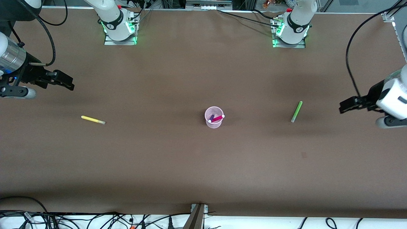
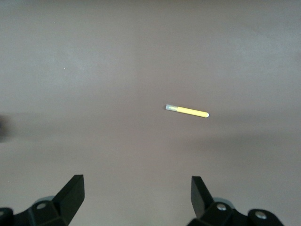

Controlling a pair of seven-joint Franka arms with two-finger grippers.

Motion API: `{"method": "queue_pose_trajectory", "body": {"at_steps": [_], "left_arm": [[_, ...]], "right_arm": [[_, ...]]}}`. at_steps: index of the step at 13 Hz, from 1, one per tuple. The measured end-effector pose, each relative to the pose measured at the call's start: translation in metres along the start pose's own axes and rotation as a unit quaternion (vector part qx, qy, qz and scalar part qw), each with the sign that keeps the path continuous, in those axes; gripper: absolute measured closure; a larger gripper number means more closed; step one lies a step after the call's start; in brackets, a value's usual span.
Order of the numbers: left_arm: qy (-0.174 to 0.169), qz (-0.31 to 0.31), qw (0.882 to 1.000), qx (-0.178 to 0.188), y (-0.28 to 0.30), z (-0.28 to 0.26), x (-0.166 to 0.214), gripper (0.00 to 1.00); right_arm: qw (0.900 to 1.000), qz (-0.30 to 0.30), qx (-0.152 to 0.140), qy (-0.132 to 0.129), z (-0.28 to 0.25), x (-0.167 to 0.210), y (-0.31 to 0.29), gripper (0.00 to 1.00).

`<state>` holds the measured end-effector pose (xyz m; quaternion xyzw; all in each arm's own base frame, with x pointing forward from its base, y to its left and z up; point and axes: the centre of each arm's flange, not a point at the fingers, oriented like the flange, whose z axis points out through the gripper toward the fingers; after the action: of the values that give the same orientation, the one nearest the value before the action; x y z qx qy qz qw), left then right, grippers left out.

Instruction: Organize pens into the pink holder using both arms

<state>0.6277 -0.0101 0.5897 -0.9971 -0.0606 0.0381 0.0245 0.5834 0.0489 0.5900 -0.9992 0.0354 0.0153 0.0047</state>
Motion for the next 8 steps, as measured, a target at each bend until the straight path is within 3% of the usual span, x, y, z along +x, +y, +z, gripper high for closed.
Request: {"method": "queue_pose_trajectory", "body": {"at_steps": [5, 8], "left_arm": [[0.014, -0.011, 1.000, 0.023, 0.005, -0.017, -0.008, 0.00], [0.037, 0.007, 0.999, 0.003, 0.002, -0.004, -0.011, 0.00]], "right_arm": [[1.000, 0.000, 0.000, 0.000, 0.000, 0.000, 0.000, 0.00], [1.000, 0.000, 0.000, 0.000, 0.000, 0.000, 0.000, 0.00]]}}
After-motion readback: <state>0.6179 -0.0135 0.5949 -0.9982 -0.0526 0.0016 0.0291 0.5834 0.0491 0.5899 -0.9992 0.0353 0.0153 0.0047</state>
